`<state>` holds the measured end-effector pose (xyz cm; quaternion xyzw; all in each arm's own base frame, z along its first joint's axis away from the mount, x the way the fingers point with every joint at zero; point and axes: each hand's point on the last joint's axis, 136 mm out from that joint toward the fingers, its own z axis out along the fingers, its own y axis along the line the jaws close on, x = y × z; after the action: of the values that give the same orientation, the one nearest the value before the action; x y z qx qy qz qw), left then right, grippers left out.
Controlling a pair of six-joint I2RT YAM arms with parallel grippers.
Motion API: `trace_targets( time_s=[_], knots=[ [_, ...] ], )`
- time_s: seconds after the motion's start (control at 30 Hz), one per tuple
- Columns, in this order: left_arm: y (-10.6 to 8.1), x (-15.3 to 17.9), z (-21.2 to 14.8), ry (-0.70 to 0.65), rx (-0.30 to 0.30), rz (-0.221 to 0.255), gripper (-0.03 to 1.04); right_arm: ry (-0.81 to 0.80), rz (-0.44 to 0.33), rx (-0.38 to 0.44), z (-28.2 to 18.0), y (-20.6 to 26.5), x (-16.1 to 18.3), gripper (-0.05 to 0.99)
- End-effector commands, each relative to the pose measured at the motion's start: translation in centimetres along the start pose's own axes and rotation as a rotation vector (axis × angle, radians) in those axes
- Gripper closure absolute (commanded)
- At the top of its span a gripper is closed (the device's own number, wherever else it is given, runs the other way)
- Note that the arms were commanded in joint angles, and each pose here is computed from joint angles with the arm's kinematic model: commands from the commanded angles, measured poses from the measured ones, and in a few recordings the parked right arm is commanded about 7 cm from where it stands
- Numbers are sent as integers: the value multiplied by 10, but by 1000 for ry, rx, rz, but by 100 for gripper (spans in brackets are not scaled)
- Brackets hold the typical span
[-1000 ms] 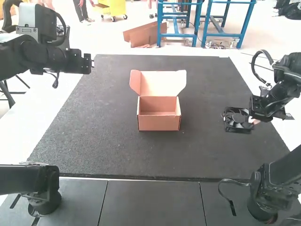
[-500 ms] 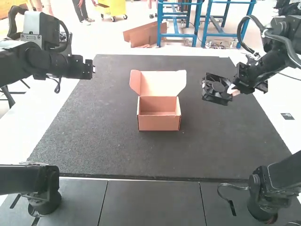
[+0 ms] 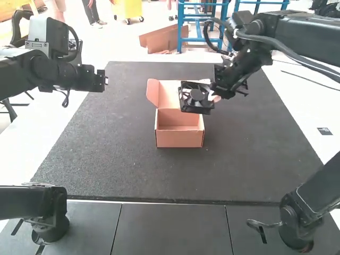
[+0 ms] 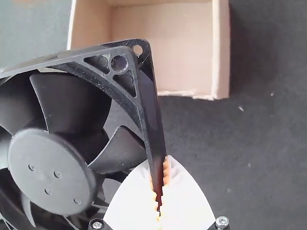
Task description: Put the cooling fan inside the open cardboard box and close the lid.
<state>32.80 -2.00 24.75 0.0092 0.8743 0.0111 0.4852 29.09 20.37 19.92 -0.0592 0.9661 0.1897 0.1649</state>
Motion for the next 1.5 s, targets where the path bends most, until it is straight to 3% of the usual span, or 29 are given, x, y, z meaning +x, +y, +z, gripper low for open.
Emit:
trace_targets(
  time_s=[0.0, 0.13, 0.57, 1.0, 1.33, 1.47],
  knots=[
    [-3, -3, -3, -17, 13, -5, 4, -57, -23, 34, 3, 18, -18, 94],
    [-5, -4, -5, -23, 19, -2, 4, -63, -20, 89, 24, 18, -34, 94],
    [-9, -4, -10, -29, 31, -8, 4, -46, -5, 138, 87, 18, -70, 95],
    [-9, -4, -13, -29, 32, -12, 4, 59, -3, 205, 137, -3, -54, 95],
    [-9, -2, -12, -26, 32, -13, 4, 144, 8, 209, 160, -9, -37, 95],
    [-9, -2, -13, -27, 32, -13, 4, 177, 14, 181, 166, -5, -32, 82]
  ],
)
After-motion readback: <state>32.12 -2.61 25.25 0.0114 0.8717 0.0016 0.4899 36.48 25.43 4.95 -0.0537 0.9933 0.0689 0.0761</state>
